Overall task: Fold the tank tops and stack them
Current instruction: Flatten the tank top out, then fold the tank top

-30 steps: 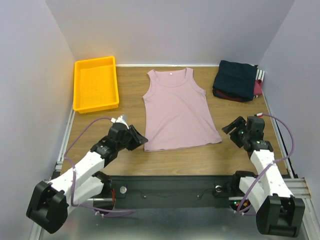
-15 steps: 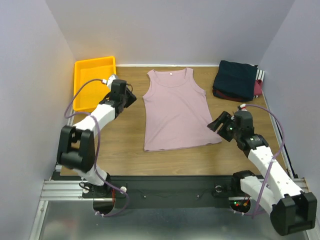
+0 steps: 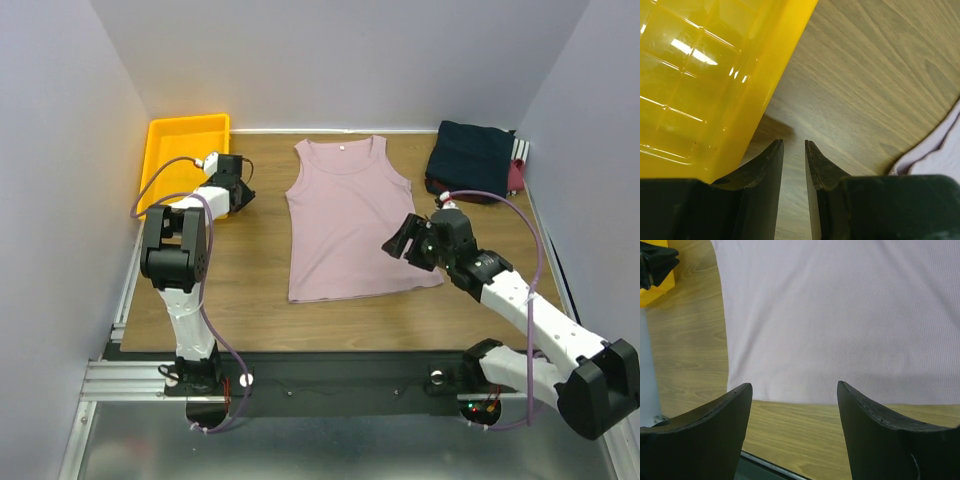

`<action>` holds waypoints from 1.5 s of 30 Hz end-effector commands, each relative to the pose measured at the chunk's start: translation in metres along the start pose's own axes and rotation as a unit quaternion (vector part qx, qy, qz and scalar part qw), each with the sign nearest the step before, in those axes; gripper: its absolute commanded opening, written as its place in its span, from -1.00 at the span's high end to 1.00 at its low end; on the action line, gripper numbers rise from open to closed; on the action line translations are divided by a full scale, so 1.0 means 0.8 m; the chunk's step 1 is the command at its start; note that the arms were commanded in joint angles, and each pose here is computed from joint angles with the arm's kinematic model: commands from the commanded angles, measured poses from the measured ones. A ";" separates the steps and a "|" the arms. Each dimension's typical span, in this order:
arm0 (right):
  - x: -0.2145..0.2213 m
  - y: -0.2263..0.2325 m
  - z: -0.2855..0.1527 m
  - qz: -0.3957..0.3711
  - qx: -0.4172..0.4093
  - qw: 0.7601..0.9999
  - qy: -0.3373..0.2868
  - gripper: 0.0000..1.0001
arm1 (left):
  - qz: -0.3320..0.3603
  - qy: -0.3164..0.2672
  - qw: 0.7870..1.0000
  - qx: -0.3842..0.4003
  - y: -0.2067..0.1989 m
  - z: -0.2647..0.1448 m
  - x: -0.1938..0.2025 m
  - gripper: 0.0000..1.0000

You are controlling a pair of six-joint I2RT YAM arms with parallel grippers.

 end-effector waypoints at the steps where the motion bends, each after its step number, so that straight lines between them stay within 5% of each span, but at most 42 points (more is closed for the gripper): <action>1: -0.025 0.029 0.000 -0.011 -0.019 0.999 -0.037 -0.49 | 0.003 -0.028 1.000 -0.006 -0.003 -0.006 -0.031 0.29; 18: 0.037 0.081 0.023 -0.065 -0.029 0.997 0.002 -0.49 | 0.009 -0.054 0.998 -0.006 0.002 -0.017 -0.080 0.22; 29: 0.125 0.170 0.067 -0.158 -0.035 0.986 0.042 -0.47 | 0.060 -0.002 0.981 0.187 -0.105 -0.057 -0.037 0.10; 36: 0.180 0.217 0.093 -0.215 -0.039 0.974 0.059 -0.26 | 0.080 0.029 0.970 0.227 -0.124 -0.061 -0.003 -0.11; 45: 0.219 0.239 0.114 -0.269 -0.007 0.962 0.053 0.04 | 0.079 0.036 0.966 0.242 -0.129 -0.068 0.005 -0.13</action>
Point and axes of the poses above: each gripper's point midway between its finger pads, its own z axis out along the fingers, its own y axis along the line the jaws close on, x = y × z, the point moved 1 cm from there along -z, back along the fingers, and after that the axes turned 4 degrees about -z, right-handed, at the moved point
